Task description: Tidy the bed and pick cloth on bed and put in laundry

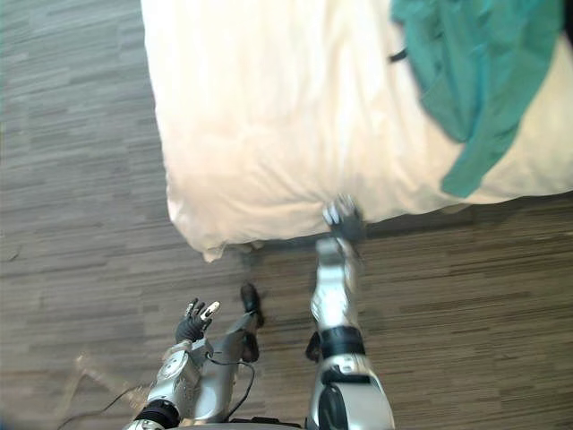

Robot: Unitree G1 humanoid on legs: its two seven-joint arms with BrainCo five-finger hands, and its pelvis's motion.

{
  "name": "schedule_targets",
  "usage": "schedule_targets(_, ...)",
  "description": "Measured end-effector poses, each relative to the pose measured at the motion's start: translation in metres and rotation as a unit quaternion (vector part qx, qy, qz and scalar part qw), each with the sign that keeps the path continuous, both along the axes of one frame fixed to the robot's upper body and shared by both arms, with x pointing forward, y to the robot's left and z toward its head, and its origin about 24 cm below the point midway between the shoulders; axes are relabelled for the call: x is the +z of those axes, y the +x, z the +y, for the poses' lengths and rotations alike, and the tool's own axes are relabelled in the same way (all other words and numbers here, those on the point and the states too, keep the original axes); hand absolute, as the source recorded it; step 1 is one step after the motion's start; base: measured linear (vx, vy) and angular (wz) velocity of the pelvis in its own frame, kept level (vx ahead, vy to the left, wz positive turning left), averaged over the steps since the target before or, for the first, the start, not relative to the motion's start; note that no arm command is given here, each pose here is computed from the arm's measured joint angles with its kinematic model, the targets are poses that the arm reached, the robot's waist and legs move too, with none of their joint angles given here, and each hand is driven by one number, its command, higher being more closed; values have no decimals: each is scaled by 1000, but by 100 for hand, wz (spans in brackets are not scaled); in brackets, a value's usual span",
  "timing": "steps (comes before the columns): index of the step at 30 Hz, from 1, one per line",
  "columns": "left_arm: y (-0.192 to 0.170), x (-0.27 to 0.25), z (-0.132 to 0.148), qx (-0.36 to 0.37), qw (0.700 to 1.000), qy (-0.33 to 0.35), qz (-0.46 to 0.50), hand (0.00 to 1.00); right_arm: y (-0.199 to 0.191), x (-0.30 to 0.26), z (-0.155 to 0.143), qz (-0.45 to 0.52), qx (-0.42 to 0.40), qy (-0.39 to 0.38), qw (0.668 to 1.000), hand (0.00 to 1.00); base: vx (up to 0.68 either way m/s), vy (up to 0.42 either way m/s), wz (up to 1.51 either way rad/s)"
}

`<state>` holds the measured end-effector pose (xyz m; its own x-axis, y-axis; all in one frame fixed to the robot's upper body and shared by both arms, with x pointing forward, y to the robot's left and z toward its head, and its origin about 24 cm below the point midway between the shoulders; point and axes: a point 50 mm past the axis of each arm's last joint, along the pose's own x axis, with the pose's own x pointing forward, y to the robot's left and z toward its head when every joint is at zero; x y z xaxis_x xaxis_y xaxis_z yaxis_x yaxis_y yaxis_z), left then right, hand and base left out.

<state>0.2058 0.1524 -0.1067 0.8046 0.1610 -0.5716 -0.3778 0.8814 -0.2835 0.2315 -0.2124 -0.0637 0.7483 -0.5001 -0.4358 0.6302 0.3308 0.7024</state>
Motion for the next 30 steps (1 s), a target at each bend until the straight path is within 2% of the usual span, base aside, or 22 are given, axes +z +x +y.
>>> schedule_targets(2, -8, -7, 5, 17, 1000, -9, 21, 0, -54, -30, -14, 81, -19, -6, 997, 100, 188, -31, -62)
schedule_targets(3, -12, -9, 6, 19, 999, -9, 28, 0, -65, -36, -14, 98, -19, -6, 995, 0, 204, -65, -58)
schedule_targets(5, -25, -17, 8, 24, 998, -11, 51, 0, -98, -54, -9, 155, -5, 1, 988, 0, 167, -70, -40)
schedule_targets(7, -35, -21, 8, 21, 998, -16, 63, 0, -107, -62, -1, 186, 32, -3, 982, 0, 128, -57, -22)
schedule_targets(11, -48, -28, 11, 20, 996, -19, 87, 0, -101, -69, 24, 224, 158, -44, 961, 0, 57, -49, -24)
schedule_targets(16, -71, -38, 17, 55, 991, -34, 122, 0, -97, -75, 21, 276, 264, -124, 916, 0, -28, -24, -92)
schedule_targets(18, -76, -42, 13, 50, 989, -39, 136, 0, -106, -79, 11, 306, 285, -149, 896, 0, -81, 153, -59)
schedule_targets(22, -82, -45, 15, 7, 987, -12, 160, 0, -142, -91, 20, 358, 308, -128, 872, 0, -66, 145, -48)
schedule_targets(25, -79, -45, 12, -17, 986, -5, 164, 0, -154, -94, 21, 373, 305, -118, 868, 0, -44, 108, -41)
schedule_targets(30, -77, -44, 11, -14, 987, -7, 159, 0, -149, -92, 18, 370, 284, -118, 877, 0, -12, 16, -49)
